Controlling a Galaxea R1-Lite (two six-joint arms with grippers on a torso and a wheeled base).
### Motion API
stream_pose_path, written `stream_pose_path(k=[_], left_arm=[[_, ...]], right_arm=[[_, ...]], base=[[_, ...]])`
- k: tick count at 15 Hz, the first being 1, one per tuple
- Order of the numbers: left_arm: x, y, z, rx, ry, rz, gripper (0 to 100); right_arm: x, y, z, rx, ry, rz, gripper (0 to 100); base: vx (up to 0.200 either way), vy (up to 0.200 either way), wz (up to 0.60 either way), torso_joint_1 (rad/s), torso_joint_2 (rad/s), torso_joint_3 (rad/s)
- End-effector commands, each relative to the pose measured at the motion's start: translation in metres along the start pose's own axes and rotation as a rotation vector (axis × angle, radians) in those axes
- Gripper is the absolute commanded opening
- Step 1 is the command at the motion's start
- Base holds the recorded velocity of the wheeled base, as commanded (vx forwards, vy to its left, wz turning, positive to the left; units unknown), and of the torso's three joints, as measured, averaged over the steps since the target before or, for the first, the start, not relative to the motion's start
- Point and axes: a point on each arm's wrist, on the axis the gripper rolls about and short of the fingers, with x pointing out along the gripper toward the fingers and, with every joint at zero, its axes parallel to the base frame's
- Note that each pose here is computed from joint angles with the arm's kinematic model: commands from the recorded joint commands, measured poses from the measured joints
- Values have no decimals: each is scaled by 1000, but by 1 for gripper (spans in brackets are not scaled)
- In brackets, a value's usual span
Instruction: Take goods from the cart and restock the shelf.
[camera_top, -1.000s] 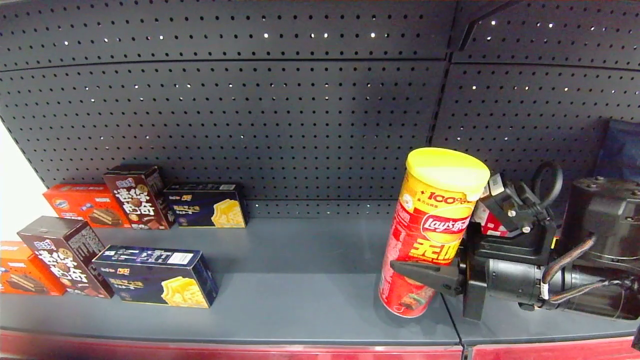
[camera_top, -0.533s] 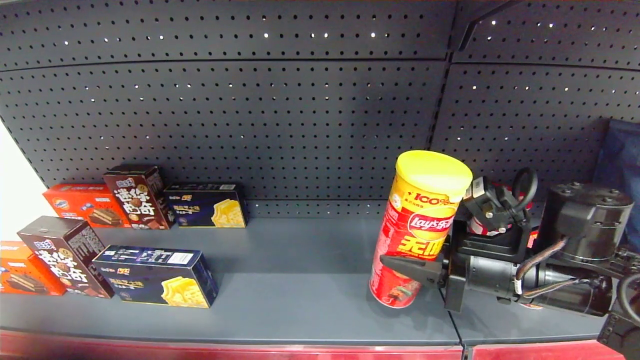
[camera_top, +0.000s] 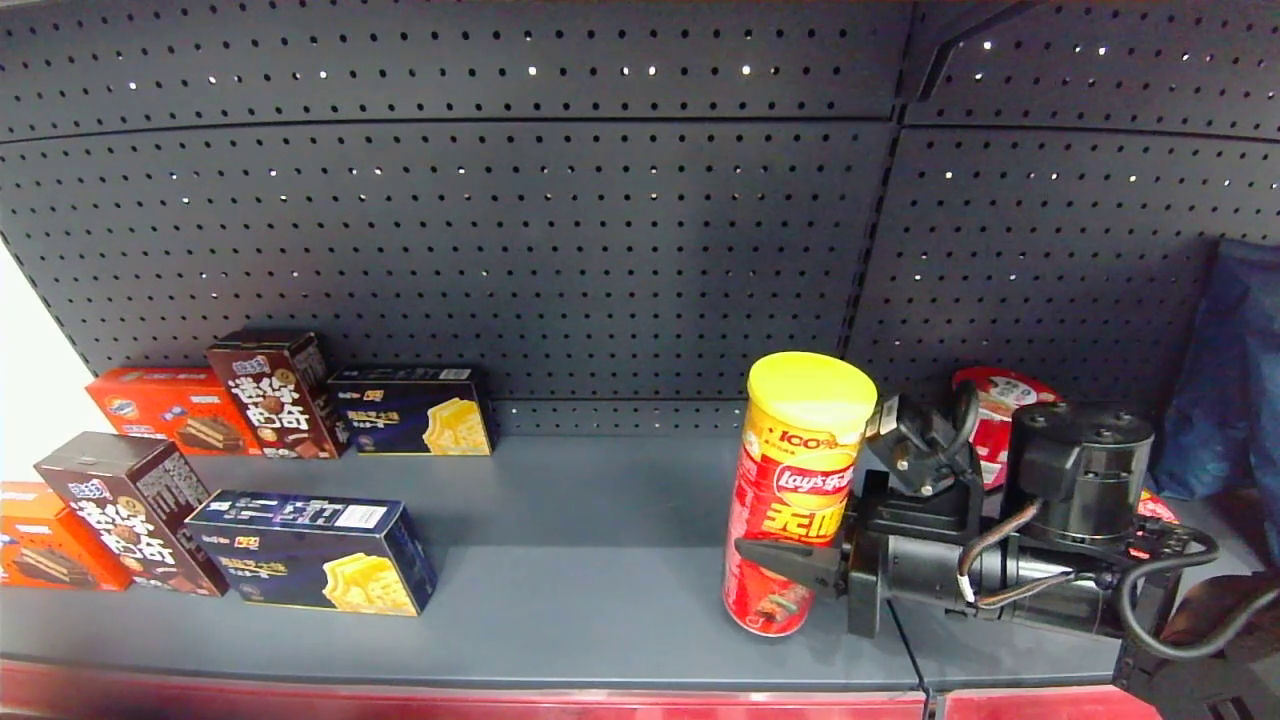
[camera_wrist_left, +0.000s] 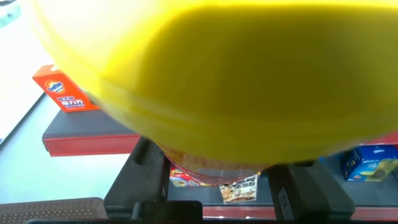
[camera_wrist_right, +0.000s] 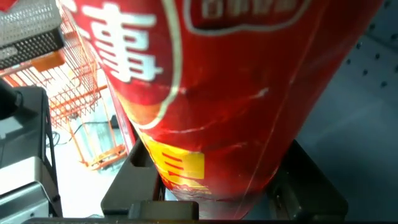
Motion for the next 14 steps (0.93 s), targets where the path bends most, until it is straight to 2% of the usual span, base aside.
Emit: stream_pose_path(k=[1, 8, 14], left_arm=[[1, 0, -1, 0, 4, -1, 0], [0, 0, -2, -1, 7, 4, 0], [1, 0, -2, -1, 11, 5, 0]], right_arm=[[3, -1, -7, 10, 22, 2, 0], [15, -8, -22, 28, 43, -2, 0], [20, -11, -25, 29, 43, -2, 0]], base=[[0, 0, 0, 0, 0, 0], [0, 0, 0, 0, 0, 0], [0, 0, 0, 0, 0, 0]])
